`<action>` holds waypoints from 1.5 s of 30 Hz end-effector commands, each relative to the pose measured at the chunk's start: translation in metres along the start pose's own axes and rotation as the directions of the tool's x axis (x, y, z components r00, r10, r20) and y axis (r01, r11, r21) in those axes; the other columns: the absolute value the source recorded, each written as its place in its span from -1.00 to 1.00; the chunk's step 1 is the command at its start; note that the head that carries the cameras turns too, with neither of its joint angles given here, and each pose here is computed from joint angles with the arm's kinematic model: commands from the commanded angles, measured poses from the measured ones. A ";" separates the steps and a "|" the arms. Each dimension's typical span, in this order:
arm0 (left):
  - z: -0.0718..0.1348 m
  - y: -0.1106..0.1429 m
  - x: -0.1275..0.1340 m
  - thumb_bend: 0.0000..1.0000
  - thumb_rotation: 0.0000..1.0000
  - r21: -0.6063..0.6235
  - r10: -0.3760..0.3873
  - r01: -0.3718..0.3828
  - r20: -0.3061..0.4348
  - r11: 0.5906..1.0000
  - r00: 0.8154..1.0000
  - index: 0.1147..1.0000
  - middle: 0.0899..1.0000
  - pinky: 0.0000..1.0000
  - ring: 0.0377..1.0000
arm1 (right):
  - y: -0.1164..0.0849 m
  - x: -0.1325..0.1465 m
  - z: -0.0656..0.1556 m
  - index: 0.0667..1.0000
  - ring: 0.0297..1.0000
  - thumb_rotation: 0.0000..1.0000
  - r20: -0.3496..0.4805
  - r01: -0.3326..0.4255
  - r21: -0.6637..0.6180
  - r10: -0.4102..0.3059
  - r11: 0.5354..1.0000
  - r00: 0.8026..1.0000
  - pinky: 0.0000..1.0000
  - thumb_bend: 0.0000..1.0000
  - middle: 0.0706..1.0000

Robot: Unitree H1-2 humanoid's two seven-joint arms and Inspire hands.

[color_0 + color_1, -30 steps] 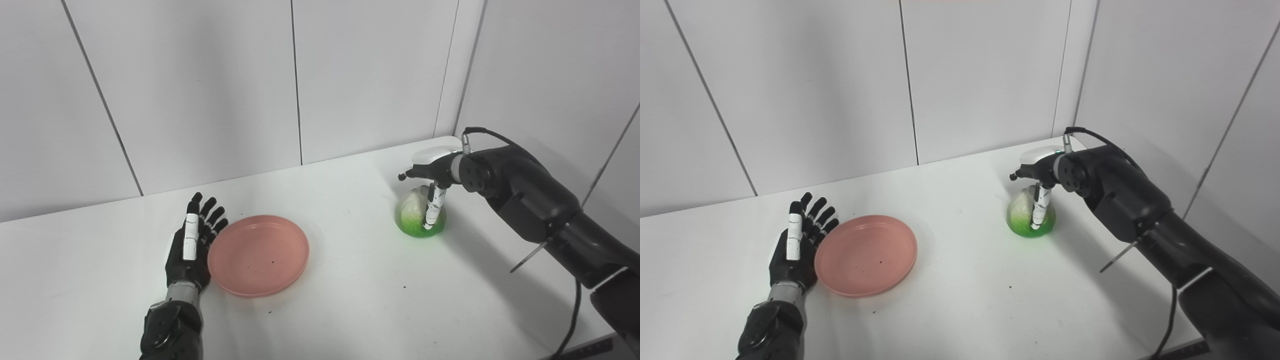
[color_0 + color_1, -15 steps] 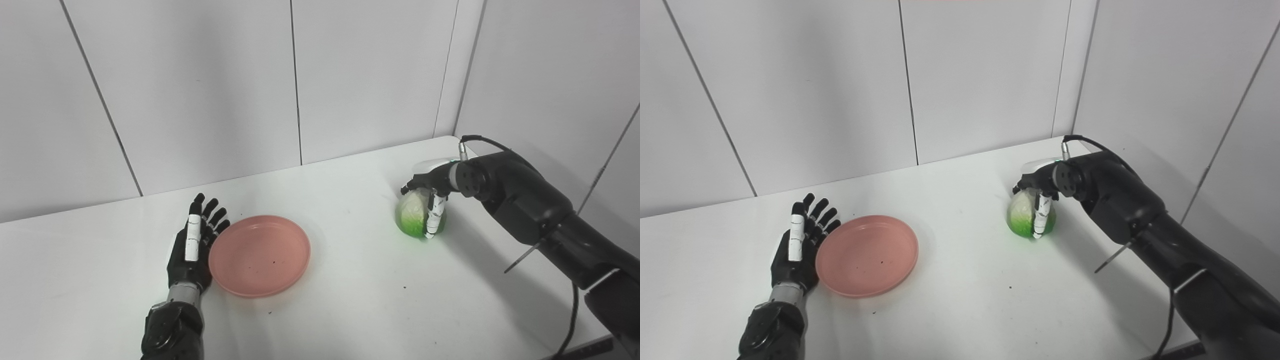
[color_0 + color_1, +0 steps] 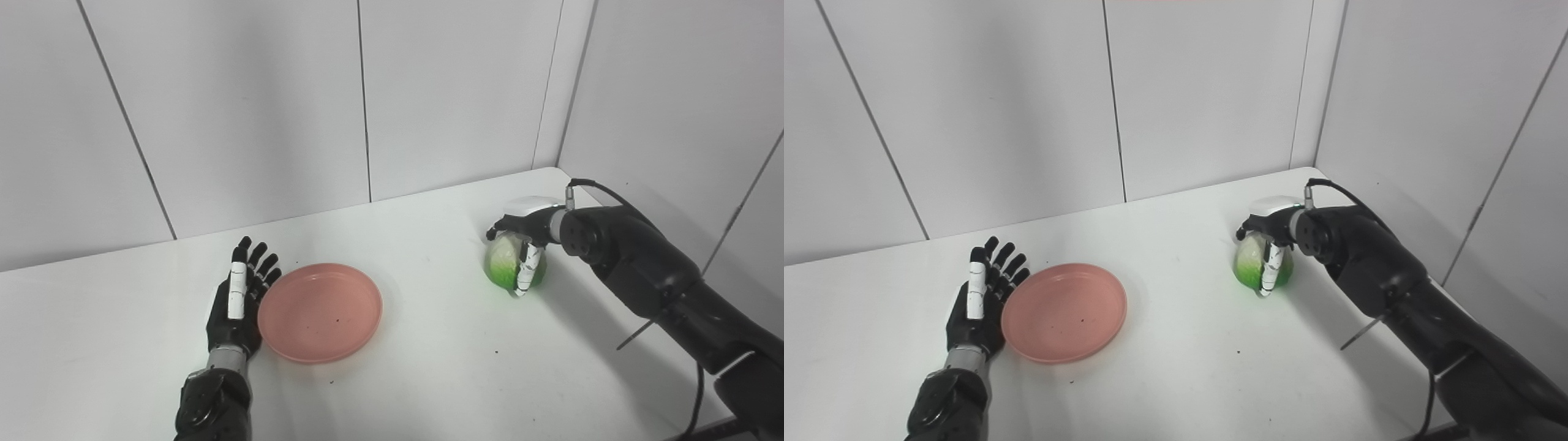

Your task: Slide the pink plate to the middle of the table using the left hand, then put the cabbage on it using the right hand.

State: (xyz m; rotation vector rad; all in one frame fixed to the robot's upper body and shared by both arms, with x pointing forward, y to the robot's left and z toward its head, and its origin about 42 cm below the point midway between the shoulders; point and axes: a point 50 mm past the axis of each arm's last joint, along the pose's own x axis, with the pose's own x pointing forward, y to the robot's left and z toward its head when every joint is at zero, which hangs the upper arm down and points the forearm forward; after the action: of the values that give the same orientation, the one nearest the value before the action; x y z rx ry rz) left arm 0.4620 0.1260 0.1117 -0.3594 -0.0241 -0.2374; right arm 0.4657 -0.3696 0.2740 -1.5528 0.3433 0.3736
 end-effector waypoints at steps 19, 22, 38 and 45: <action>-0.021 0.006 -0.025 0.96 0.58 -0.035 0.040 -0.042 -0.058 0.999 0.998 0.96 0.84 0.72 0.77 | -0.002 -0.007 -0.012 -0.01 -0.25 -1.00 0.071 0.060 0.001 -0.060 0.998 0.996 -0.44 0.03 -0.11; -0.024 0.005 -0.027 0.97 0.57 -0.038 0.045 -0.047 -0.056 0.998 0.997 0.96 0.85 0.72 0.77 | -0.005 -0.009 -0.011 -0.03 -0.23 -1.00 0.081 0.052 0.003 -0.052 0.999 0.995 -0.41 0.03 -0.09; -0.035 -0.006 -0.039 0.94 0.59 -0.056 0.042 -0.046 -0.068 0.997 0.997 0.99 0.85 0.82 0.79 | -0.063 -0.043 0.032 -0.03 -0.21 -1.00 0.237 0.056 -0.079 -0.035 0.995 0.971 -0.33 0.04 -0.09; -0.042 -0.013 -0.044 0.97 0.58 -0.072 0.050 -0.055 -0.075 0.996 0.996 1.00 0.89 0.82 0.80 | -0.086 -0.063 0.061 -0.05 -0.20 -1.00 0.295 0.079 -0.085 -0.051 0.993 0.954 -0.32 0.04 -0.06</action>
State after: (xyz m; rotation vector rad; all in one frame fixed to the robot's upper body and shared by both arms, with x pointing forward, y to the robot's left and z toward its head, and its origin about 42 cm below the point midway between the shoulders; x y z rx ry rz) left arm 0.4406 0.1155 0.1099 -0.3970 -0.0256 -0.2217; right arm 0.4444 -0.3135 0.3391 -1.5503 0.1142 0.6340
